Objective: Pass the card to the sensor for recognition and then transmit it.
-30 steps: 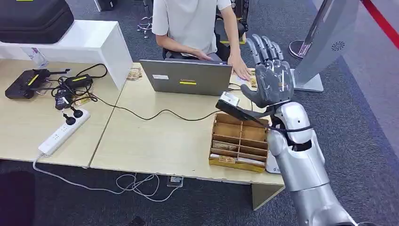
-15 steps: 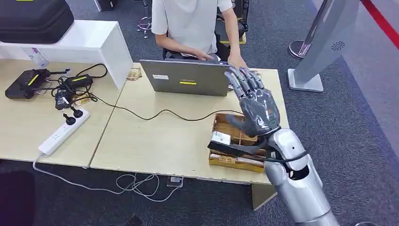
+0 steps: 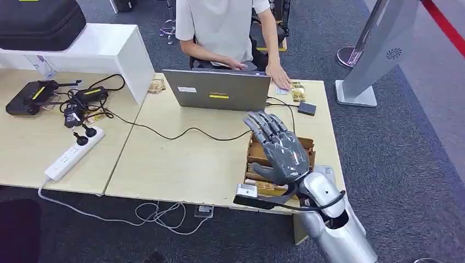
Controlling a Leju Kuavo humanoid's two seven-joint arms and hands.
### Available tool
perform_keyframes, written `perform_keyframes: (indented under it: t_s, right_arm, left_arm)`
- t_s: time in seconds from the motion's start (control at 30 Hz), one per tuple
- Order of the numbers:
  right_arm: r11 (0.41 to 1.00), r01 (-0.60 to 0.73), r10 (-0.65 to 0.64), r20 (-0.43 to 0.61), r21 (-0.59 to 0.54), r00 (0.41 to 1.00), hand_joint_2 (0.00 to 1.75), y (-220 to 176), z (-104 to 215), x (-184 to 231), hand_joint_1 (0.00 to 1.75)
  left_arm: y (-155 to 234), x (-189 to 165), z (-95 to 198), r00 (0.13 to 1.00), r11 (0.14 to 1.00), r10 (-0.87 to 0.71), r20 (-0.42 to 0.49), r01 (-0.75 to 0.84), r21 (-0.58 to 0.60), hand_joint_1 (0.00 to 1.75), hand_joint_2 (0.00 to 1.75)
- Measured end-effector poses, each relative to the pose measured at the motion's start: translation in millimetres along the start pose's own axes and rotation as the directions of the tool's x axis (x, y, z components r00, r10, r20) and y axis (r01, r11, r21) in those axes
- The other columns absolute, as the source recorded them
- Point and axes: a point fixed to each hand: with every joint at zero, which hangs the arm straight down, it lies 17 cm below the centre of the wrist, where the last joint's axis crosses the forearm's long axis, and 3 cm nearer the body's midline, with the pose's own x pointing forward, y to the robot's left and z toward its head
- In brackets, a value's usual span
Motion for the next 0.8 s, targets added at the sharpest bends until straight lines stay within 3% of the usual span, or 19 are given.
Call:
perform_keyframes:
  t_s: [0.4, 0.8]
  right_arm:
    - [0.994, 0.061, -0.058, -0.032, 0.094, 0.998, 1.75, 52.7, 28.0, 1.5, 0.00]
    - [0.985, 0.103, -0.095, -0.065, 0.140, 0.993, 1.75, 79.0, 54.6, 1.3, 0.00]
  left_arm:
    - [15.0, -3.6, -0.3, 1.000, 0.999, 0.018, 0.002, -0.018, 0.033, 0.00, 1.75]
    - [18.8, -5.1, -0.3, 0.999, 0.998, 0.037, 0.001, -0.037, 0.042, 0.00, 1.75]
